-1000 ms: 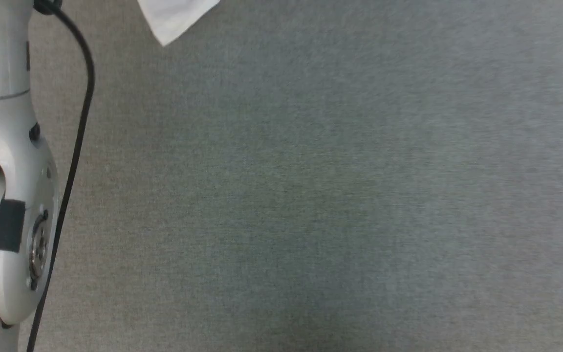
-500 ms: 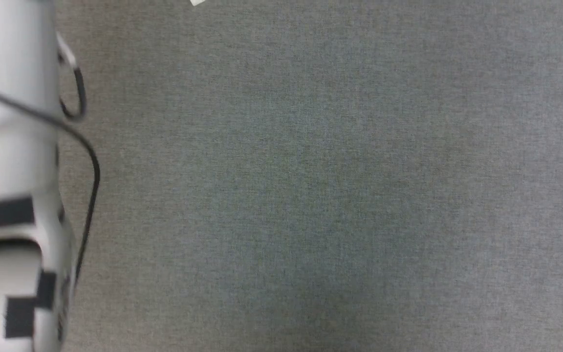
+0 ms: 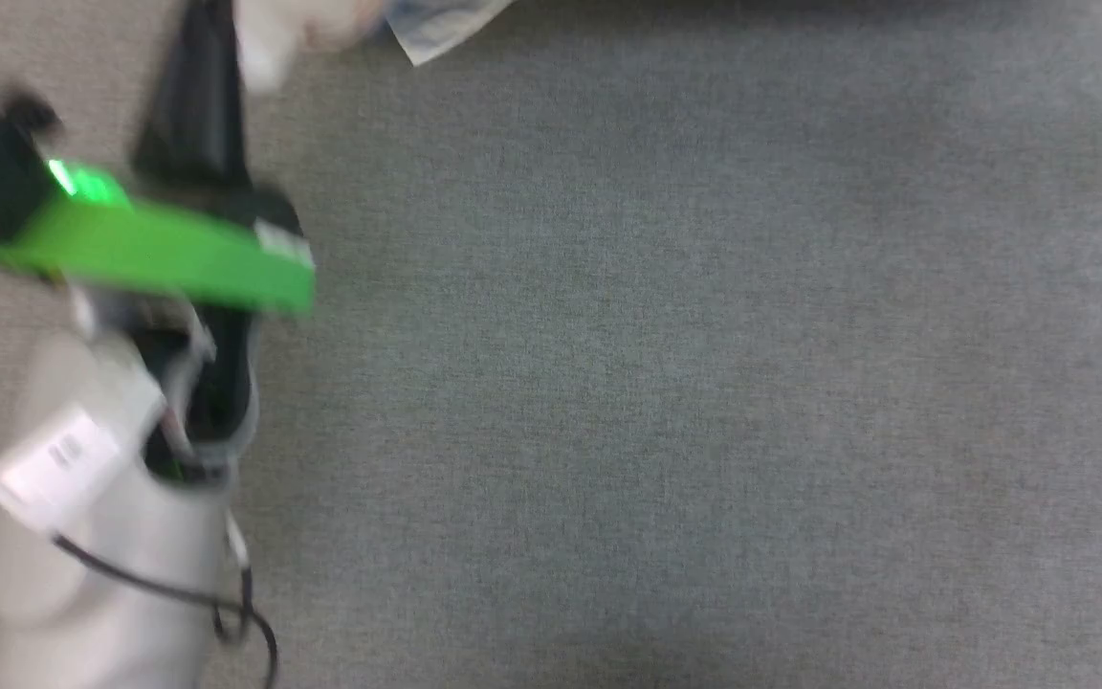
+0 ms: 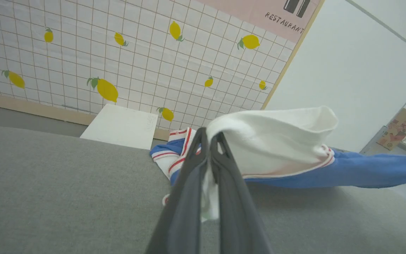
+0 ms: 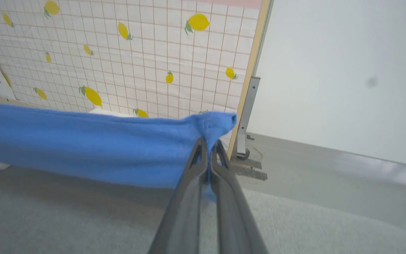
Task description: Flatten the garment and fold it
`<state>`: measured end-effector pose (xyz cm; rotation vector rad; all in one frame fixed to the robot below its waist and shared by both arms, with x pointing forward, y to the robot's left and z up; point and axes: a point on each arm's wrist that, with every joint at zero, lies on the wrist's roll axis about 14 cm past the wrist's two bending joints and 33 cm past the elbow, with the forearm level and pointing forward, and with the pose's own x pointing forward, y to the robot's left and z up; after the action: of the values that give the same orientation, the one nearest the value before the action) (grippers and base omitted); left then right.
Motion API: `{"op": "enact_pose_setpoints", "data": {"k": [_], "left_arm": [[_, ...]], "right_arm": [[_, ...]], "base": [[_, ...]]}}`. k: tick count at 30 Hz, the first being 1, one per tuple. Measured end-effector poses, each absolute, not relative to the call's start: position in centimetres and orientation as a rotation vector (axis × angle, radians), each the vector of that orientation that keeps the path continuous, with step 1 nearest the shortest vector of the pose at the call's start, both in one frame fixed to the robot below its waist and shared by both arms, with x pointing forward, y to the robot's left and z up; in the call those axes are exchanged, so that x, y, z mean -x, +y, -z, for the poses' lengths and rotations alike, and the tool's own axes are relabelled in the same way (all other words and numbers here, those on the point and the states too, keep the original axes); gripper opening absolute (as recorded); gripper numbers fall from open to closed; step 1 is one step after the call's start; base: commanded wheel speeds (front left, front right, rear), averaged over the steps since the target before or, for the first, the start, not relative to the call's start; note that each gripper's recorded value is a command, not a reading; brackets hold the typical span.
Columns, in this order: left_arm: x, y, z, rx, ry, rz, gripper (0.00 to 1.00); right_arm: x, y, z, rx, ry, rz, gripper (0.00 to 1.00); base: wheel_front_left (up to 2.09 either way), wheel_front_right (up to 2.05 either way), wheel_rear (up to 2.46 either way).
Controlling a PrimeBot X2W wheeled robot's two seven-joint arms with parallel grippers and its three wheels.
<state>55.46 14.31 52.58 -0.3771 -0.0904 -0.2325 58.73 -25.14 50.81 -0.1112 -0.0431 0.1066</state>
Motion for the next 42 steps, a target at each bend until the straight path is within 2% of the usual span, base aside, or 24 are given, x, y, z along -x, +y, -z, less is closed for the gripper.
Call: {"op": "enact_pose_setpoints", "data": {"k": [15,25,33,42], "left_arm": [[-41.3,15.1,-41.5,0.502,0.403,0.121,0.0],[-32.7,14.5,-39.8,0.595,0.652,0.14,0.0],[-27.8,14.4,-41.0,0.639,0.732,0.162,0.0],[-25.3,14.1,-43.3,0.695,0.7,0.178,0.0]], "right_arm": [[-44.6,-25.0,-42.7,-0.105,0.304,-0.002,0.0],[-35.2,-26.5,-40.2,-0.22,0.592,0.061,0.0],[-30.4,-26.3,-41.3,-0.278,0.665,0.067,0.0],[-27.2,-25.6,-42.0,-0.336,0.701,0.093,0.0]], "base": [[0.0,0.0,0.0],[0.0,0.0,0.0],[0.0,0.0,0.0],[0.0,0.0,0.0]]}}
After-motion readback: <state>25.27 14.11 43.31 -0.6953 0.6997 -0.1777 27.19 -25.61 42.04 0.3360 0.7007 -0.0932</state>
